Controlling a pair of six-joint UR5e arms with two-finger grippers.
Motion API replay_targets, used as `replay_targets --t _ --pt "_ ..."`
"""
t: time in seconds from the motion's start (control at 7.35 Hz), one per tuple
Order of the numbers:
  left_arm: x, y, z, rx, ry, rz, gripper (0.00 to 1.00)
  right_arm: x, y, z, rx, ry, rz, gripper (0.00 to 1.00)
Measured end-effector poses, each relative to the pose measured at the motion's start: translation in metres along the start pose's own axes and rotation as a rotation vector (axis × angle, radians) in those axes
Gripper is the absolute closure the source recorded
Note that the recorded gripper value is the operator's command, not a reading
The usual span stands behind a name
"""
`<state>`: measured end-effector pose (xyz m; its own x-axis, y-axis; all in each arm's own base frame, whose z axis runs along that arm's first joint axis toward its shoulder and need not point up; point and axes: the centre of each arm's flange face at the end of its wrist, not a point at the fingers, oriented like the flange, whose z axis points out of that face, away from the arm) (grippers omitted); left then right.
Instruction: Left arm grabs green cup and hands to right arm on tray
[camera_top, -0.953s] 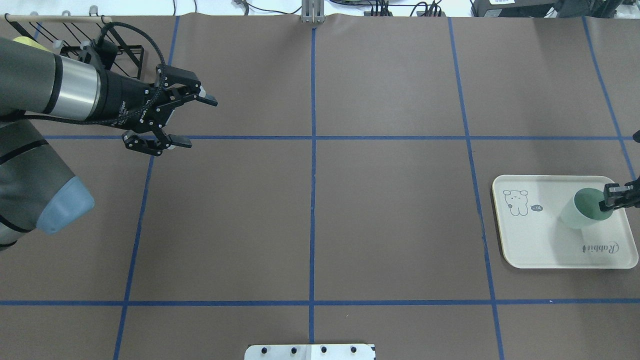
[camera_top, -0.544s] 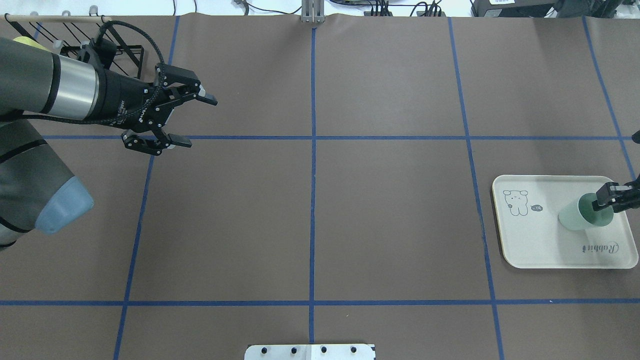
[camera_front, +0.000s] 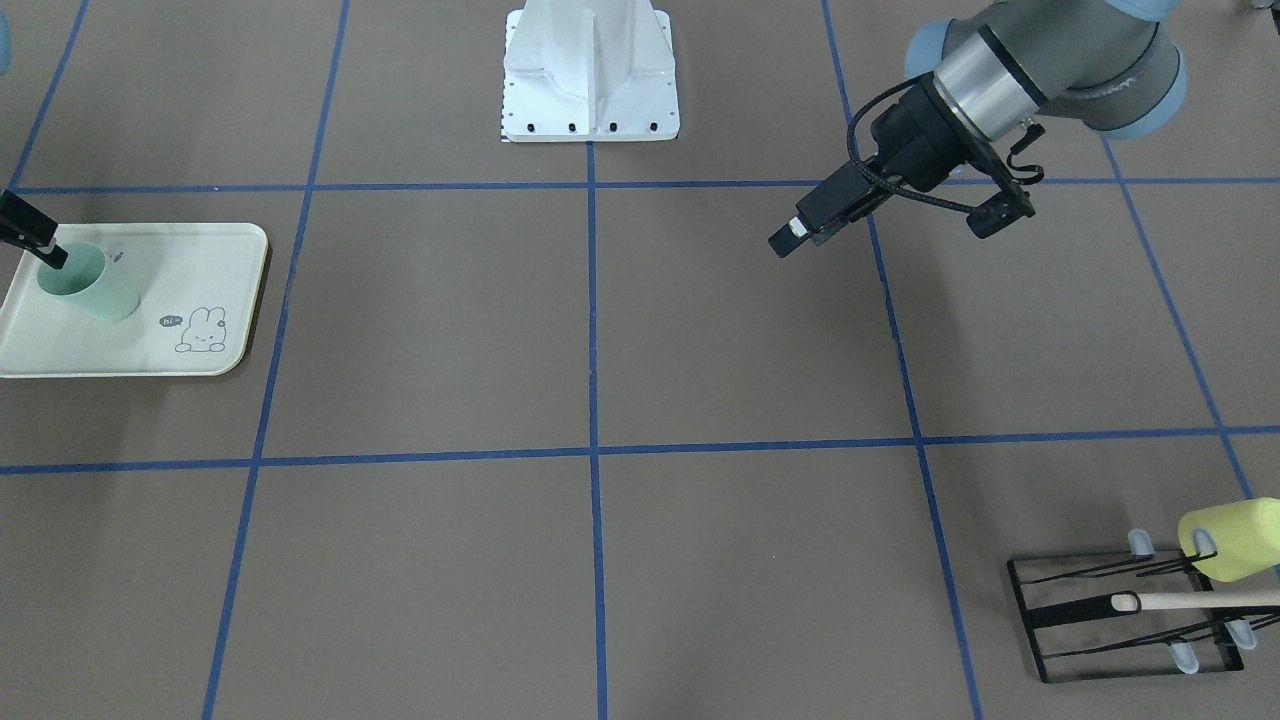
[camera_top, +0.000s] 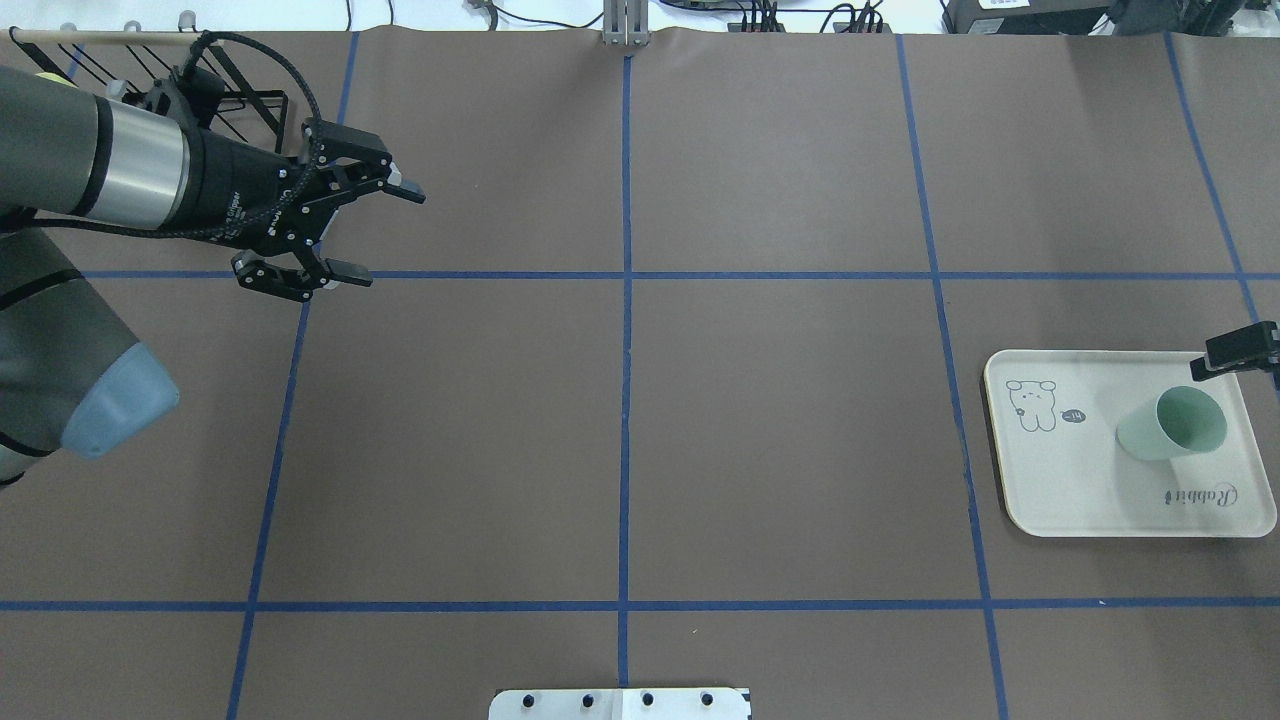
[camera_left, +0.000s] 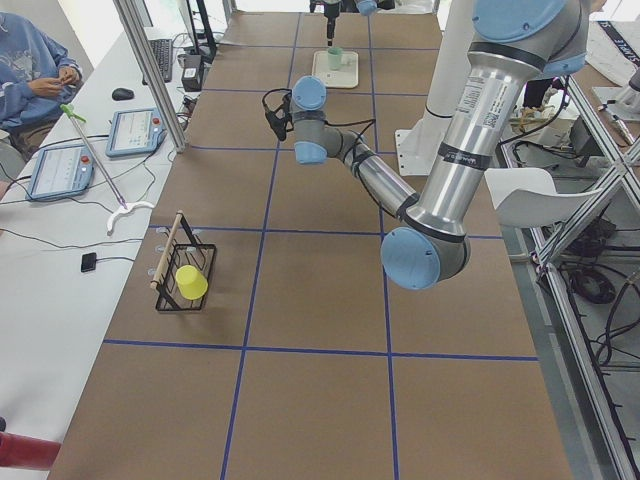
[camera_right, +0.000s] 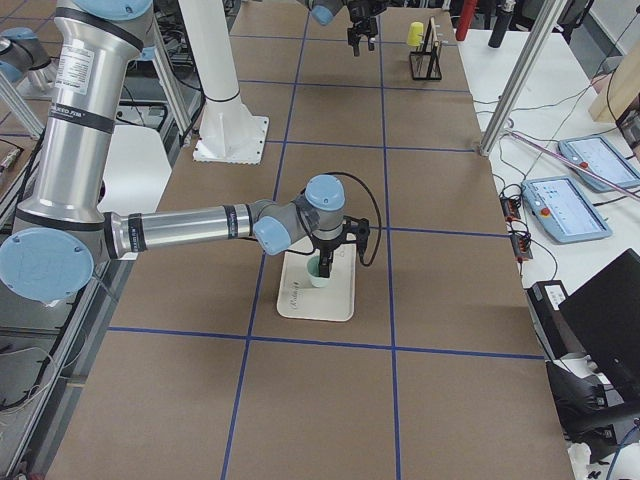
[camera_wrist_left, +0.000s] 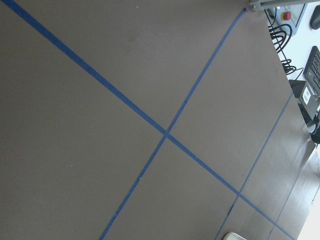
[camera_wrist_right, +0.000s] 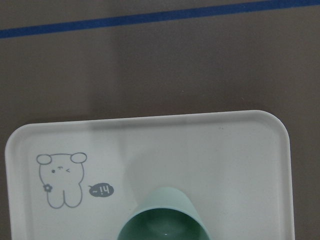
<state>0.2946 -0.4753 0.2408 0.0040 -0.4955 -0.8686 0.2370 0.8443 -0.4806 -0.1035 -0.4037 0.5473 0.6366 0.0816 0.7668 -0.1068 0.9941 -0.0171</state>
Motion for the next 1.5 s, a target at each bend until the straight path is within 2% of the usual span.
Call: replay_targets --t 0.14,0.41,0.82,1.09,1.22,1.36,1.5 --pt "-0.001 -0.015 -0.011 0.006 -0.049 0.062 0.0 0.005 -0.005 -0.017 0.027 -0.02 -0.016 0.0" --pt "-0.024 -0.062 -0.053 0.044 -0.128 0.206 0.0 0.027 -0.021 -0.044 0.057 0.0 -0.07 0.0" --pt "-0.142 -0.148 -0.149 0.155 -0.288 0.495 0.0 0.061 -0.064 -0.105 0.053 0.079 -0.154 0.0" --pt "-0.221 -0.186 -0.221 0.192 -0.43 0.679 0.0 0.075 -0.073 -0.122 0.046 0.102 -0.191 0.0" --pt "-0.248 -0.204 -0.255 0.19 -0.519 0.77 0.0 0.077 -0.073 -0.124 0.044 0.105 -0.194 0.0" --pt "-0.271 -0.218 -0.284 0.162 -0.622 0.836 0.0 0.079 -0.073 -0.123 0.041 0.106 -0.194 0.0" --pt "-0.291 -0.228 -0.304 0.11 -0.708 0.864 0.0 0.08 -0.073 -0.122 0.038 0.107 -0.192 0.0"
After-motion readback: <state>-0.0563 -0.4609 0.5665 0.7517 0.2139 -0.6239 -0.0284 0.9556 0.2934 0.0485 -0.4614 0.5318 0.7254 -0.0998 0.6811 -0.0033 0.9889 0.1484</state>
